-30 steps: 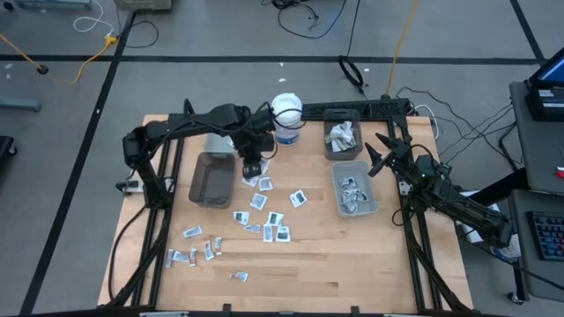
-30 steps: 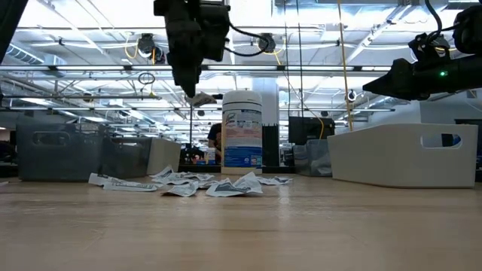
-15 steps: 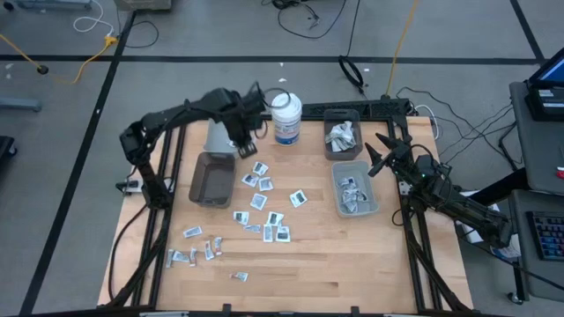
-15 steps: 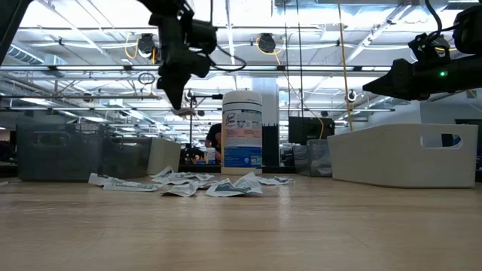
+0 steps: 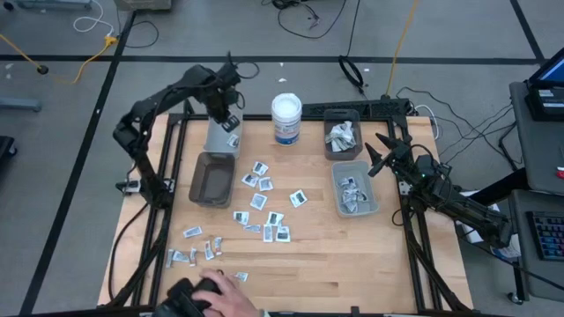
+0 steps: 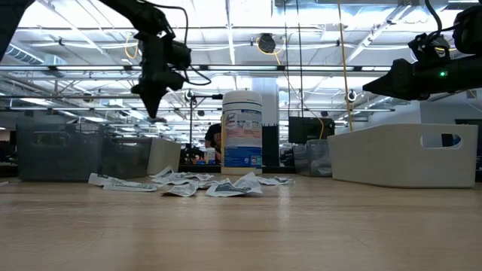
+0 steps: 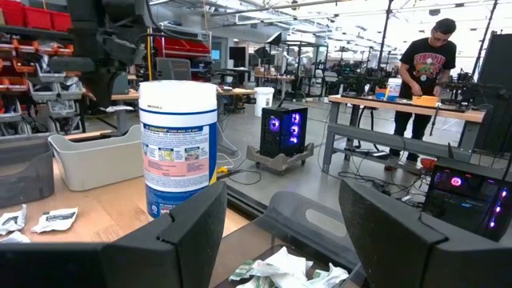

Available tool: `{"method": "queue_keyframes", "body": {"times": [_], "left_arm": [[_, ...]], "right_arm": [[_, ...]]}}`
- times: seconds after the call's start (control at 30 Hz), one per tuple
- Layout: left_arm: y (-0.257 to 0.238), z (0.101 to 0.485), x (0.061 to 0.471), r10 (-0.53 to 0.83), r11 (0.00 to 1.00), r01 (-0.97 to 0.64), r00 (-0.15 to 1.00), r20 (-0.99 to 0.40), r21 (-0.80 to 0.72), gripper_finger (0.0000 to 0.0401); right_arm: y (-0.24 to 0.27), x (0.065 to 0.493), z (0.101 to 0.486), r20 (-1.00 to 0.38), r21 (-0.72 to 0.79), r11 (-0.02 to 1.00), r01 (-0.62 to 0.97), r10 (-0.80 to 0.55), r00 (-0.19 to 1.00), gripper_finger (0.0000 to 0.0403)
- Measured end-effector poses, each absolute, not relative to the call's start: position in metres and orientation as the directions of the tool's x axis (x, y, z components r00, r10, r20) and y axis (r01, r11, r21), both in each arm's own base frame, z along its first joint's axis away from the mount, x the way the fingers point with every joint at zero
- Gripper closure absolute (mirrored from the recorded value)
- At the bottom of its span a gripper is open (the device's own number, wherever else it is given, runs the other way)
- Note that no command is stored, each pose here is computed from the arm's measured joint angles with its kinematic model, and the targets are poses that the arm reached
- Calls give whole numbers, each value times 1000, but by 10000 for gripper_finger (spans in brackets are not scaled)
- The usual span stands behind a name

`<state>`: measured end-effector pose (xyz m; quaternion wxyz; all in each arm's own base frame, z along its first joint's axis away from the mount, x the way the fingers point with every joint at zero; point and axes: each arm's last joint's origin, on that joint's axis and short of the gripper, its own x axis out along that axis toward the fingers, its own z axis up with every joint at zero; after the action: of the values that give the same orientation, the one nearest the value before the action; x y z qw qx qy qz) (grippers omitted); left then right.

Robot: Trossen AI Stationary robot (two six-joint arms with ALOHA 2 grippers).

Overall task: Pick & Place First Aid Supplies
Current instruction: Put the gray towelette pack into the left gray bin

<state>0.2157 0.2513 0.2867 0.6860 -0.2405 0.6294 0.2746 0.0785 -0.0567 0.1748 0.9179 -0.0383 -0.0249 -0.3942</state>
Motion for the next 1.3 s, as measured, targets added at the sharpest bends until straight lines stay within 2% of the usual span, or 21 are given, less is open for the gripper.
{"method": "queue_keyframes", "body": {"times": [0.13, 0.5, 0.77, 0.9, 1.1, 1.3], "left_arm": [[258, 275, 211, 99, 699, -715, 64, -993, 24, 401], [247, 193, 209, 116, 675, -737, 54, -992, 39, 401], [243, 181, 208, 111, 666, -745, 57, -992, 32, 391], [244, 181, 207, 137, 660, -748, 30, -990, 69, 356], [246, 183, 206, 156, 655, -750, 15, -988, 92, 270], [250, 205, 213, 211, 656, -746, 36, -977, 114, 212]], "right_arm": [[-57, 78, 175, 76, -51, 686, 725, -722, 688, 165], [-57, 78, 175, 76, -51, 686, 725, -722, 688, 165], [-57, 78, 175, 76, -51, 686, 726, -722, 688, 165], [-57, 78, 175, 77, -51, 686, 725, -722, 688, 165], [-57, 78, 175, 77, -51, 686, 725, -721, 688, 165], [-57, 78, 175, 76, -51, 687, 725, -721, 688, 165]]}}
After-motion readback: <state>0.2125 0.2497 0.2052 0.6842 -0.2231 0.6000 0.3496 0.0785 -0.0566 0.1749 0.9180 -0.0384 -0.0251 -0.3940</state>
